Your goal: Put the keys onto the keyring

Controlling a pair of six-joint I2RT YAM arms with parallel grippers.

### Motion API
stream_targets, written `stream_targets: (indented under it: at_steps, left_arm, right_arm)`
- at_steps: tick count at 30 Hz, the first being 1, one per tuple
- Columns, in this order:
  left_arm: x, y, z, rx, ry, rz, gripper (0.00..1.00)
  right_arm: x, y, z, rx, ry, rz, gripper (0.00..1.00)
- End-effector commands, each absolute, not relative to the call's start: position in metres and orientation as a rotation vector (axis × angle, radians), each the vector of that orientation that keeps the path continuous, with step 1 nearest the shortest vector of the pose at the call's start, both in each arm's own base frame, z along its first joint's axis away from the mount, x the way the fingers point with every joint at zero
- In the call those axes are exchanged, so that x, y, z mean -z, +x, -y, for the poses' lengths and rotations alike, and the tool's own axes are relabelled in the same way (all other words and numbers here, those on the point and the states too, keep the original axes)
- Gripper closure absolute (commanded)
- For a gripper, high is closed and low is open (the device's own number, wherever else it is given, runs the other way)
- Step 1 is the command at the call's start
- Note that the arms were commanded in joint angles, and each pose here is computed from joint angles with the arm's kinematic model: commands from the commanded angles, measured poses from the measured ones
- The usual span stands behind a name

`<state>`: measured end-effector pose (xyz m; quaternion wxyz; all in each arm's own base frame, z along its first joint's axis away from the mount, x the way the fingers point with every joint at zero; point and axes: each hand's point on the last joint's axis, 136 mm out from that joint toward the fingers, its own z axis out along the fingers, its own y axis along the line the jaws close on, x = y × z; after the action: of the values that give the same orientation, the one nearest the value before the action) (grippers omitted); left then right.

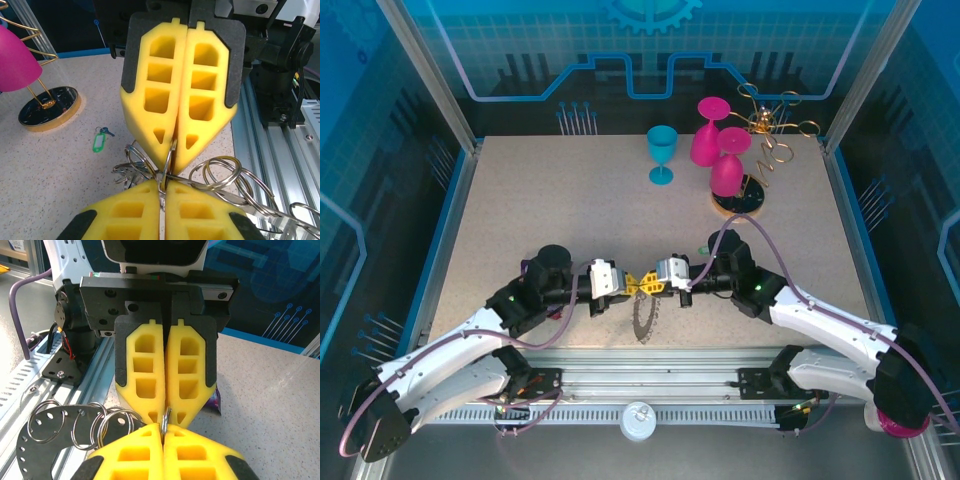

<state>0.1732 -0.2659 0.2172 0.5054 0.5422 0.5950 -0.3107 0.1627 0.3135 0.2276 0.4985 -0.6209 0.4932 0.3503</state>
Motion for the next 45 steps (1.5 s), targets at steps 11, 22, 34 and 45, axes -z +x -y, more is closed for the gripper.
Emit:
stream_targets:
  at_steps: [11,22,34,45]
  left_arm:
    - [-0.240,0.167,0.273,0.784,1.321,-1.317,0.93]
    - [-0.240,0.167,0.274,0.789,1.321,-1.318,0.88]
    - [-0.237,0.185,0.262,0.518,1.365,-1.305,1.00]
    - [-0.223,0.200,0.262,0.172,1.554,-1.252,1.00]
  right_arm:
    - [-0.222,0.158,-0.317,-0.830,-1.546,-1.211,1.00]
    - [-0.220,0.158,-0.317,-0.833,-1.548,-1.220,1.00]
    - [-0.210,0.181,-0.292,-0.557,-1.534,-1.314,0.74]
    - [-0.212,0.184,-0.302,-0.451,-1.601,-1.278,0.76]
